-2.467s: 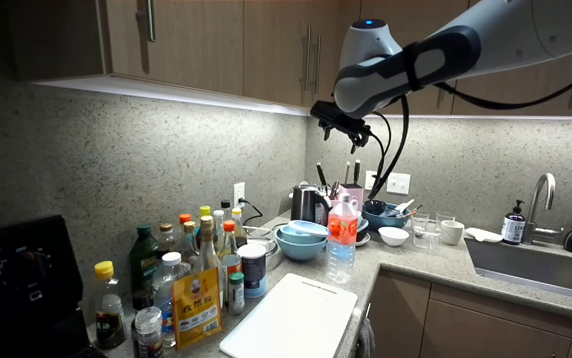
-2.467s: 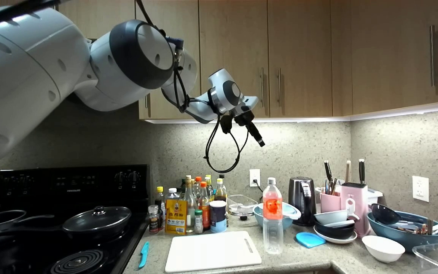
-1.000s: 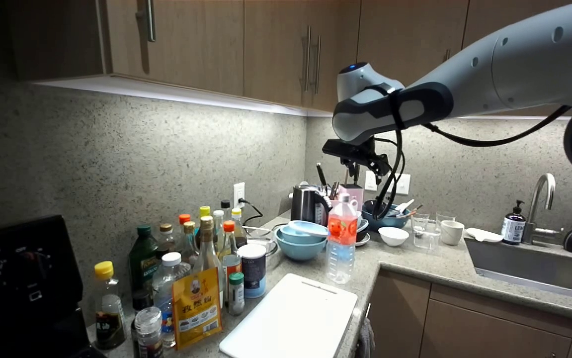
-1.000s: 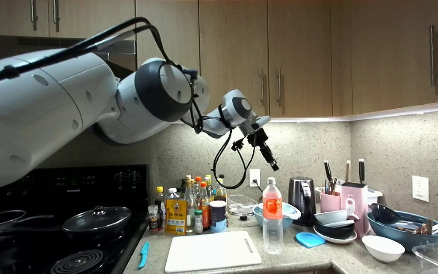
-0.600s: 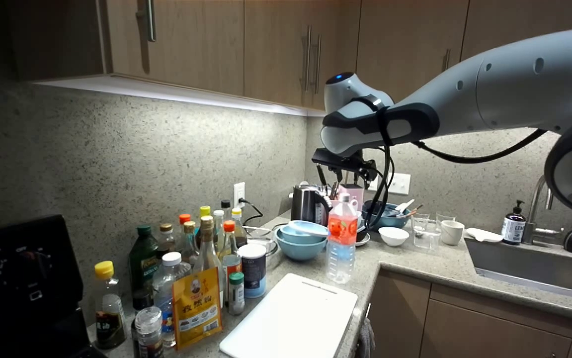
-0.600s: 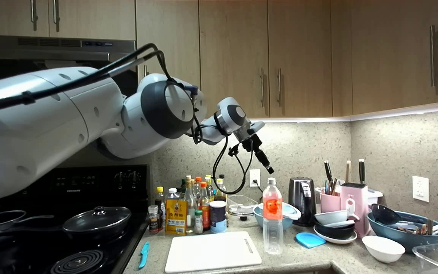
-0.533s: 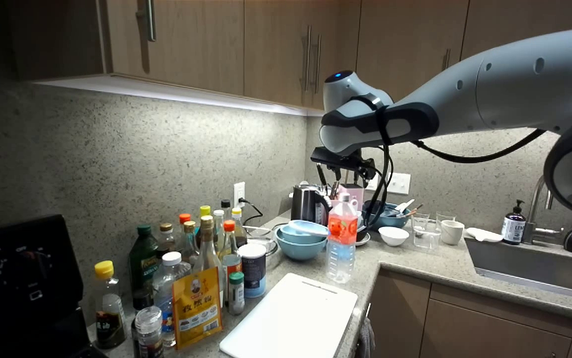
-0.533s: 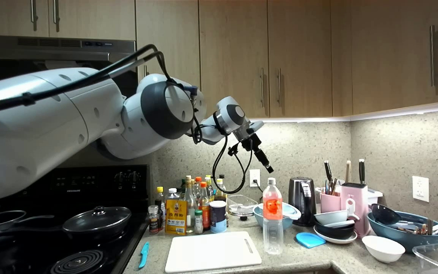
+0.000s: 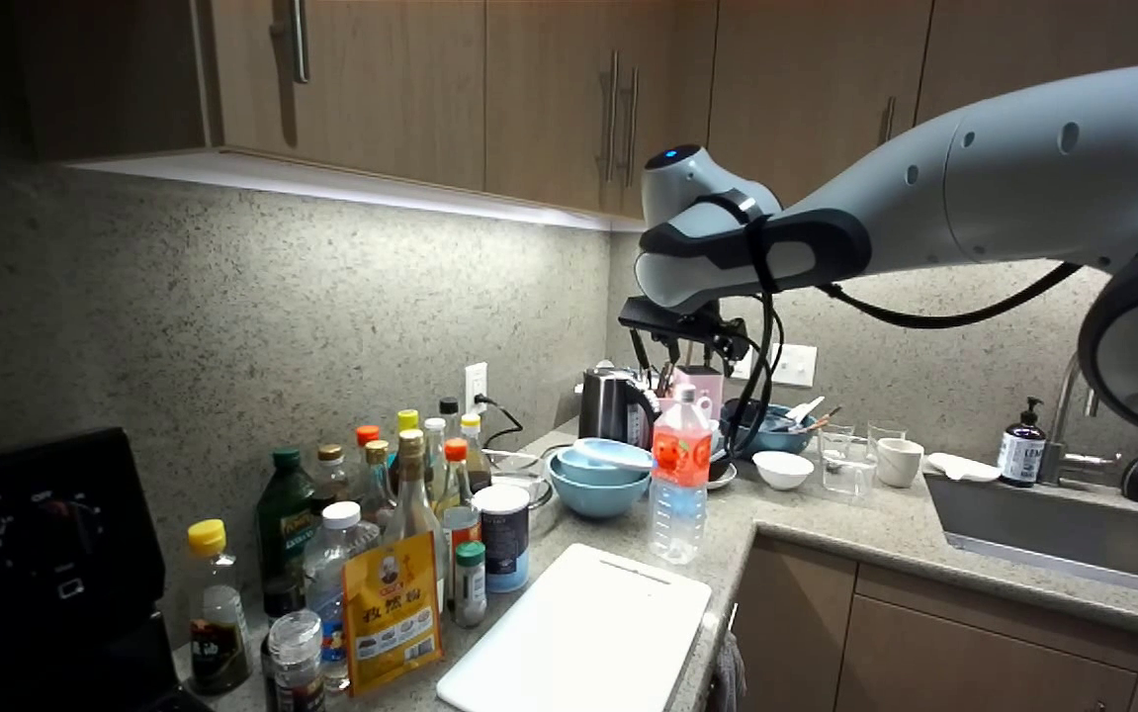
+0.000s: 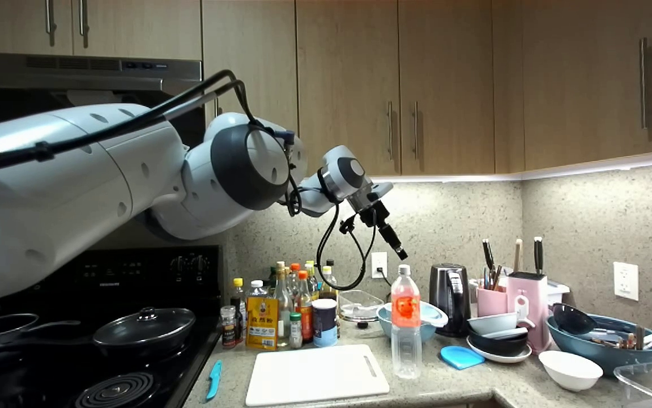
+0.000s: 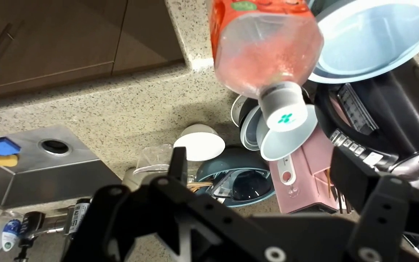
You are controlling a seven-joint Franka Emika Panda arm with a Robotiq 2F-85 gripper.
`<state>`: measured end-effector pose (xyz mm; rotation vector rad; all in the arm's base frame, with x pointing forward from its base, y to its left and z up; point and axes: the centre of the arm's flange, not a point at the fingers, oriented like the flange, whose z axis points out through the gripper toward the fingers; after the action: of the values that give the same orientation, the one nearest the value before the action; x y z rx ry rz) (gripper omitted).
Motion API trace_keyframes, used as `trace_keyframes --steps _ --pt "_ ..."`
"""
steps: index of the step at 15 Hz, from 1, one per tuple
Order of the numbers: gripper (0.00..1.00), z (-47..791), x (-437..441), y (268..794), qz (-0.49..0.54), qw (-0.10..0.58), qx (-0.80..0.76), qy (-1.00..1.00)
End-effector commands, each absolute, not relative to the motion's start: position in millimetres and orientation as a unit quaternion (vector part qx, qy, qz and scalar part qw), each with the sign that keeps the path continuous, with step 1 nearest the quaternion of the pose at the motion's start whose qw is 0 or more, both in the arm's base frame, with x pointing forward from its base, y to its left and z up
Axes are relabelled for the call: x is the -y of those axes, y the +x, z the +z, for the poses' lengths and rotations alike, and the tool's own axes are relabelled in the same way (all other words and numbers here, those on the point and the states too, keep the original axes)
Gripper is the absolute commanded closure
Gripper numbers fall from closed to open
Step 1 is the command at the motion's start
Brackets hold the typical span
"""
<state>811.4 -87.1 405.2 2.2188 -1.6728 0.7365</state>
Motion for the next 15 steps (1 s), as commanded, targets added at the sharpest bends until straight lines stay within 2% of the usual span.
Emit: trace_keyframes --steps 1,15 --pt "0.00 390.3 88.9 821.1 0.237 0.144 0.576 0.769" --pt "0.00 359.7 88.2 821.6 0.199 0.176 0.522 0.811"
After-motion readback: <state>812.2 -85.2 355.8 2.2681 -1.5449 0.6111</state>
